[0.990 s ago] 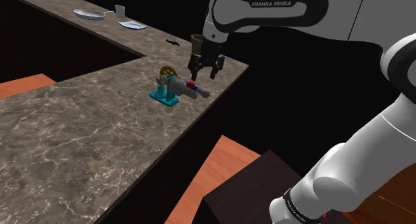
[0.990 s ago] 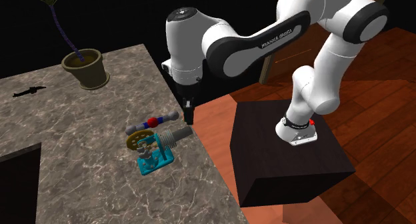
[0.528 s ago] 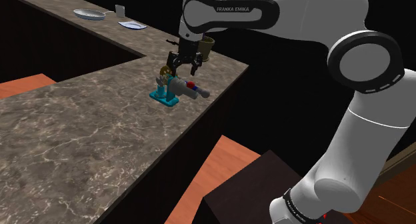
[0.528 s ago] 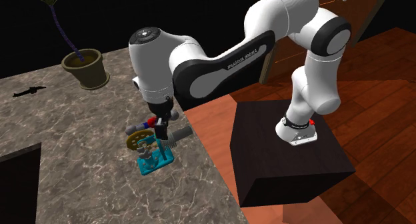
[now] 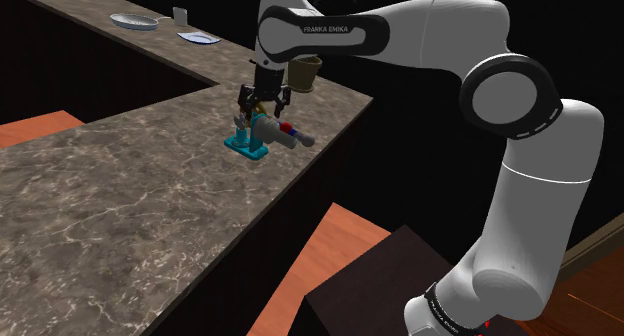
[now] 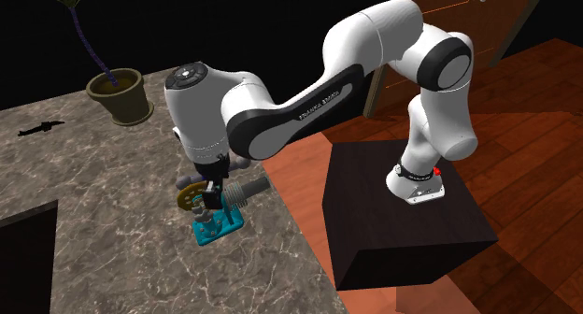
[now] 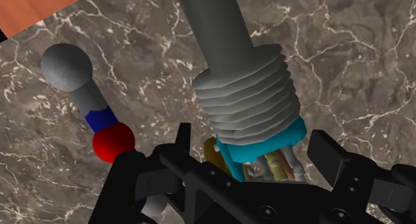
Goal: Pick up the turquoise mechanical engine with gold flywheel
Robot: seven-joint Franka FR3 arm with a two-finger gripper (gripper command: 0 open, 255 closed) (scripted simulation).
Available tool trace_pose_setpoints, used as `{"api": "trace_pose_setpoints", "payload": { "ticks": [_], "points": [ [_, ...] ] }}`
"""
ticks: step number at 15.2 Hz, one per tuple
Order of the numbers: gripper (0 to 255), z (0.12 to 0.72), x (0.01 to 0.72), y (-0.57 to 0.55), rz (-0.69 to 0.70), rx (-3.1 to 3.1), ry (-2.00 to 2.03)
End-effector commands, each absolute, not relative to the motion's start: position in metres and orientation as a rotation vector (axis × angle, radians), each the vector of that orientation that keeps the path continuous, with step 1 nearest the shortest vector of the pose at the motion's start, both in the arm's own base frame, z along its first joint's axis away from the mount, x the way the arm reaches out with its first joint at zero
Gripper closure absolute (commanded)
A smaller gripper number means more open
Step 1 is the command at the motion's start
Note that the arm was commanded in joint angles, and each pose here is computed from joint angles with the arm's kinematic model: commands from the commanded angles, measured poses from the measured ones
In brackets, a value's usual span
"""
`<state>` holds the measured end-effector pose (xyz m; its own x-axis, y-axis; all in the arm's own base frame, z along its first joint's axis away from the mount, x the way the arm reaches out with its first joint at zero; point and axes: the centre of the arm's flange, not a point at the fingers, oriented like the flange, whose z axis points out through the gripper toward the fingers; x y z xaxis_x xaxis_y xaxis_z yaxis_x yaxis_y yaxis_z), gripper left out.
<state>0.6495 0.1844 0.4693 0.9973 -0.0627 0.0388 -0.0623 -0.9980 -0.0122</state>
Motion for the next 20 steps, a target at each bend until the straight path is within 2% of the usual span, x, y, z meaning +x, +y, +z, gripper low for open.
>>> {"api": "trace_pose_setpoints", "payload": {
  "ticks": [1, 4, 5, 14, 20],
  "points": [
    [0, 0.459, 0.65, 0.185, -0.062, -3.128, 0.098],
    [0, 0.451, 0.65, 0.185, -0.062, -3.128, 0.098],
    [255, 0.451, 0.65, 0.185, -0.062, -3.128, 0.098],
    [255, 0.451, 0.65, 0.185, -0.062, -3.128, 0.098],
    [255, 0.482, 0.65, 0.185, -0.062, -3.128, 0.098]
  ]
}}
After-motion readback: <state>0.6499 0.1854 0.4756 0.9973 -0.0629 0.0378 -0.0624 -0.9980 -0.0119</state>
